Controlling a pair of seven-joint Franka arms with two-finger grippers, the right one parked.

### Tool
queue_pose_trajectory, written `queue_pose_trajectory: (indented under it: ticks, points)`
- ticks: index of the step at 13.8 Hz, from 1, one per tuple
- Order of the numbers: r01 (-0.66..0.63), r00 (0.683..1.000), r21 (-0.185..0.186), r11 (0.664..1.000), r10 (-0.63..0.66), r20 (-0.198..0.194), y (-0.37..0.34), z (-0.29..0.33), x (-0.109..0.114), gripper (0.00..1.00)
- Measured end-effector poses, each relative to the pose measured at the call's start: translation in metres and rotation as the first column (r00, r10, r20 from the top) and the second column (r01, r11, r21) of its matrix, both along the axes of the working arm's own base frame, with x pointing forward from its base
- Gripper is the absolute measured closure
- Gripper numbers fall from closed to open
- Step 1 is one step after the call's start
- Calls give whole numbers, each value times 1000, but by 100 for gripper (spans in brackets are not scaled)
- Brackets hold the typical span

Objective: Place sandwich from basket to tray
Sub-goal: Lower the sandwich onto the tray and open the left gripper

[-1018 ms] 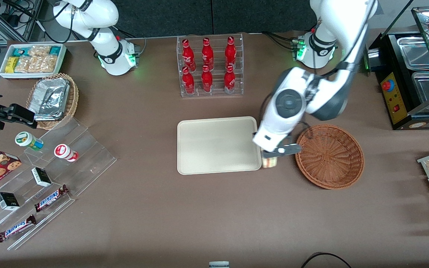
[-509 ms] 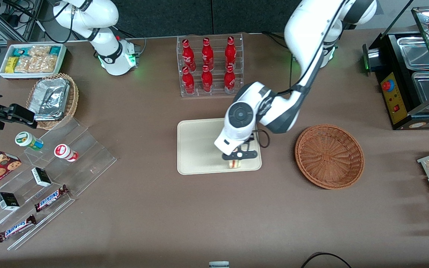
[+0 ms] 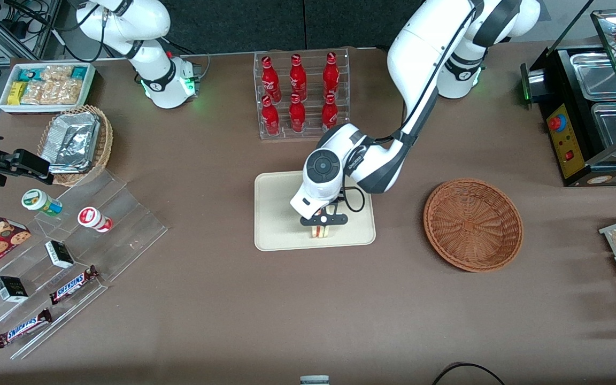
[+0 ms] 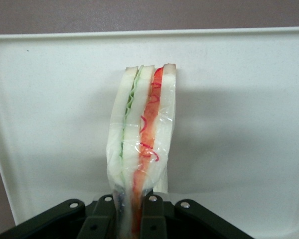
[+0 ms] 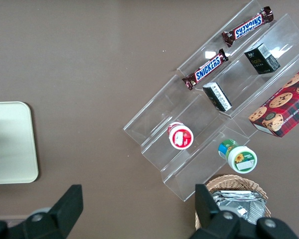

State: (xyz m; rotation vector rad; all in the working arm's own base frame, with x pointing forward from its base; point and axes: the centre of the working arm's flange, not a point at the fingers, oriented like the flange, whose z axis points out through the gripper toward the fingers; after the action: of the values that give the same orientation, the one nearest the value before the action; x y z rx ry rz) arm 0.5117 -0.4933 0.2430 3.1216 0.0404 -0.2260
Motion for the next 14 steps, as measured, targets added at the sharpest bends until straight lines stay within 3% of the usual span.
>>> queue_pose_trajectory:
  ticks: [6,11,14]
  points:
    - [-17,1000,6,1000,18,-20,-6,-11,-8,84]
    - [-16,1000,6,1000,17,-23,-8,-14,-9,37]
    - [-15,1000,-12,1000,15,-4,-10,-2,-1,5]
